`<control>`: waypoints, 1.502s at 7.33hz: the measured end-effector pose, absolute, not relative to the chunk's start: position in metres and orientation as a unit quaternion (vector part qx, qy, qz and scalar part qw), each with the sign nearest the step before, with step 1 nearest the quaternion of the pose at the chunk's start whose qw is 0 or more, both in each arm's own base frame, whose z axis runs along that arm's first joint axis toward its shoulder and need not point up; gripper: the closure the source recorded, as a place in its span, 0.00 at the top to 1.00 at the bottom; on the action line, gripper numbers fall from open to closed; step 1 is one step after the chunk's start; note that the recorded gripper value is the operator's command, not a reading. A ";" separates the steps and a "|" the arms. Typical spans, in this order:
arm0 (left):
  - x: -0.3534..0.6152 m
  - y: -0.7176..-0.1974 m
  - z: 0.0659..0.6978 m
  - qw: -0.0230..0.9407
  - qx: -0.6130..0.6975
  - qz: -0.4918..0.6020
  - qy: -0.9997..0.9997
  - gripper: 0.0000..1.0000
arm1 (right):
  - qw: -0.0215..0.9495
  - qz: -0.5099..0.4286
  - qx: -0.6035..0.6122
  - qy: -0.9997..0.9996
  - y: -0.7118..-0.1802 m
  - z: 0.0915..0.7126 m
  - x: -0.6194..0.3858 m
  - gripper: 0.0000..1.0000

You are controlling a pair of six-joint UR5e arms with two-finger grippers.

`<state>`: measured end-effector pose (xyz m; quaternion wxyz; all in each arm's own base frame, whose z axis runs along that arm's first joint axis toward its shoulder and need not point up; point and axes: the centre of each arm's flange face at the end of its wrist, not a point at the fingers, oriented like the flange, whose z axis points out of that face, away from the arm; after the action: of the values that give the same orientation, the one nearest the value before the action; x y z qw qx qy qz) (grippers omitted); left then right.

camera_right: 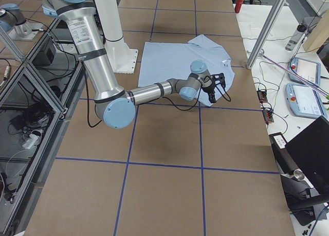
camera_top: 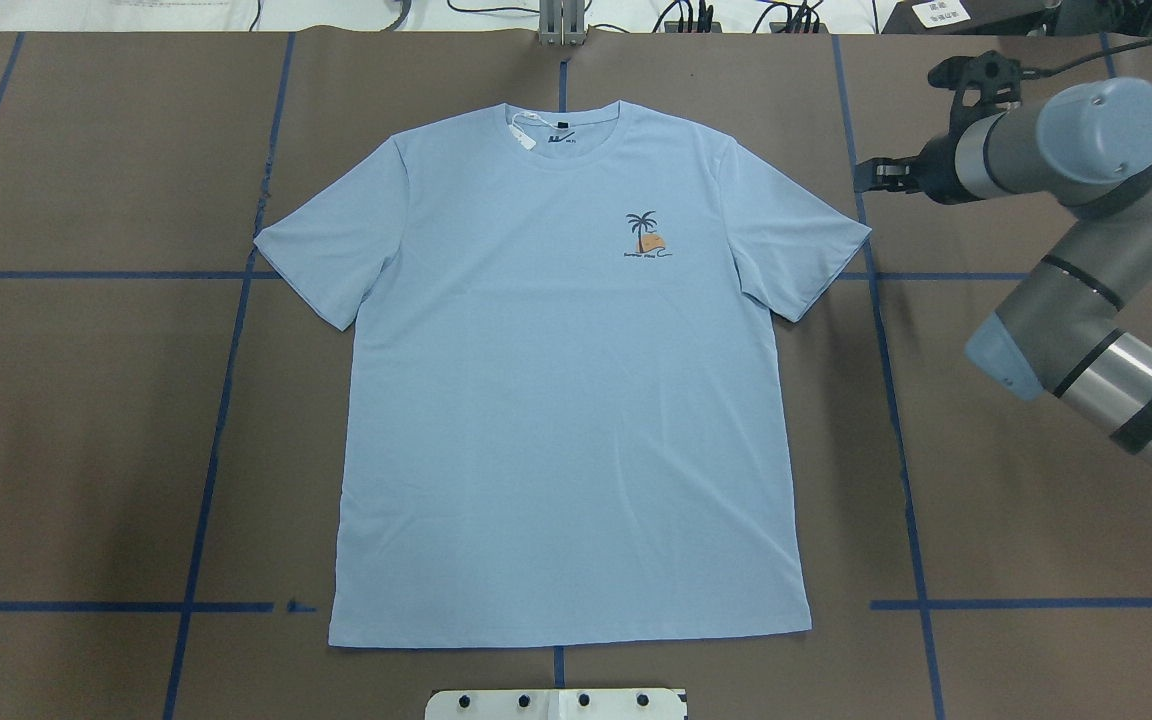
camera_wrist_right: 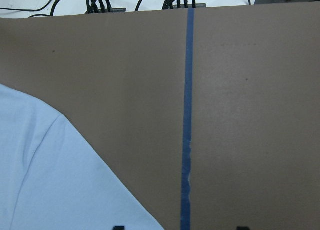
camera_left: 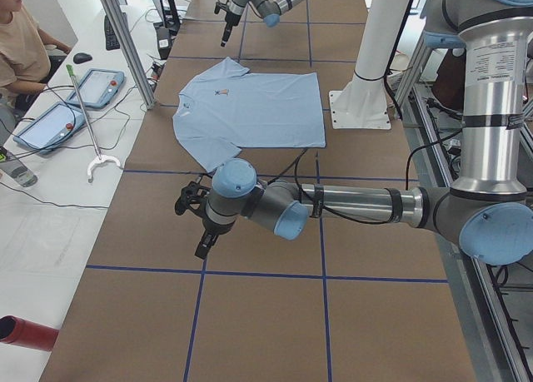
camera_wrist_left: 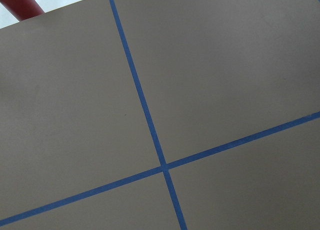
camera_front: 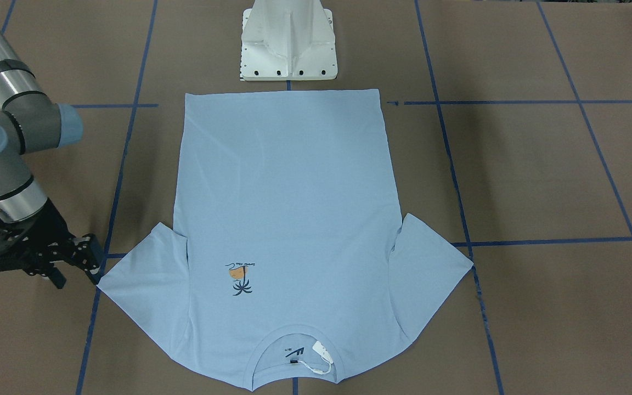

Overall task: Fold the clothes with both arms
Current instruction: 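Move the right gripper toward the shirt's sleeve farthest from the left arm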

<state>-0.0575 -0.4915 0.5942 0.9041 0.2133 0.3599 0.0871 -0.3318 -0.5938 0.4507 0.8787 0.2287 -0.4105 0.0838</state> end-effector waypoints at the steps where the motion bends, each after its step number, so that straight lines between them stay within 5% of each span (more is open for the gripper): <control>1: -0.057 -0.491 0.594 0.904 0.213 0.087 0.360 1.00 | 0.882 0.087 0.229 -0.402 -0.587 0.458 -0.349 0.53; 5: -0.057 -0.491 0.595 0.904 0.213 0.087 0.360 1.00 | 0.895 0.091 0.226 -0.375 -0.583 0.485 -0.369 0.51; 6: -0.057 -0.491 0.595 0.904 0.212 0.087 0.360 1.00 | 0.896 0.091 0.227 -0.371 -0.582 0.488 -0.373 0.44; 8: -0.057 -0.491 0.595 0.905 0.212 0.087 0.360 1.00 | 0.897 0.090 0.229 -0.367 -0.580 0.489 -0.377 0.00; 11: -0.057 -0.491 0.595 0.904 0.212 0.087 0.360 1.00 | 0.894 0.086 0.236 -0.372 -0.582 0.477 -0.380 0.00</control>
<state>-0.0567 -0.4912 0.5952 0.9043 0.2119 0.3602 0.0874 -0.3796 -0.5824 0.4769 0.8935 0.2361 -0.3721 0.0862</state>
